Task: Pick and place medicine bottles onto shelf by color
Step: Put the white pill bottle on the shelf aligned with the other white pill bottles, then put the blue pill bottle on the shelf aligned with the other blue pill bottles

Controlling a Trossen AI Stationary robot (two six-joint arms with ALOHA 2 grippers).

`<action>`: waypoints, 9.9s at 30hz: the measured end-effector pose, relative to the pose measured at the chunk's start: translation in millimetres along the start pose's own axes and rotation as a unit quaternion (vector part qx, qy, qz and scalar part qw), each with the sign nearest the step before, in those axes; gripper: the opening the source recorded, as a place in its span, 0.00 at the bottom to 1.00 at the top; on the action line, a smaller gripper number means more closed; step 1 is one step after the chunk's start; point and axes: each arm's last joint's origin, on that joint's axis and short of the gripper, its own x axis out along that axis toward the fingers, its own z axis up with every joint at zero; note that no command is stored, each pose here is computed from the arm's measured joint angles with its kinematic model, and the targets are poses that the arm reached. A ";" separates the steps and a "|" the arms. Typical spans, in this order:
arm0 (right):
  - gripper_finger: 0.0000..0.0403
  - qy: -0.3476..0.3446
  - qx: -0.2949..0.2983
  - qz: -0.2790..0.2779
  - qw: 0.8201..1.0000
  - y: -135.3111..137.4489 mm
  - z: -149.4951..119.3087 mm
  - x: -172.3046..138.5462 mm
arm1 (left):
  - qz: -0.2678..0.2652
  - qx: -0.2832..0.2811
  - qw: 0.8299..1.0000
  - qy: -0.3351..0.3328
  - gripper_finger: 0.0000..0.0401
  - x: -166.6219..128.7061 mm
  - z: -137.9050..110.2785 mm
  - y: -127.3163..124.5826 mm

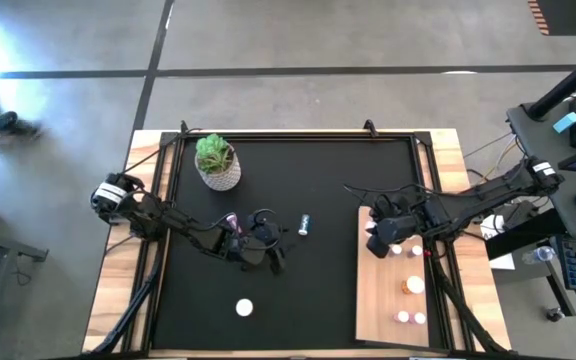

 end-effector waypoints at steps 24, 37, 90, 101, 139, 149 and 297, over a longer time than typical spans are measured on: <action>0.45 -0.014 -0.019 -0.010 1.000 -1.1 -1.4 3.5 | 0.001 -0.037 0.999 0.002 0.54 0.1 -1.0 0.7; 0.56 -0.010 -0.028 -0.001 1.000 3.2 20.6 -35.0 | 0.010 -0.086 0.996 0.011 0.54 13.7 -4.7 -2.1; 0.56 -0.041 0.011 0.029 0.999 29.0 70.1 -85.1 | -0.229 0.804 0.541 0.091 0.49 134.8 37.7 77.9; 0.56 -0.030 -0.001 0.018 0.999 25.8 67.3 -85.8 | -0.201 0.848 0.488 0.043 0.46 137.2 52.2 64.7; 0.56 -0.030 -0.008 0.018 0.999 25.8 67.4 -85.9 | -0.191 0.601 0.755 0.179 0.21 133.5 28.8 50.4; 0.56 -0.032 -0.008 0.019 0.999 26.1 67.6 -86.0 | -0.140 0.375 0.889 0.220 0.21 131.9 30.7 49.8; 0.27 0.142 0.032 -0.004 0.989 56.2 -6.1 -17.5 | -0.147 -0.017 0.989 -0.024 0.58 6.7 153.1 -6.0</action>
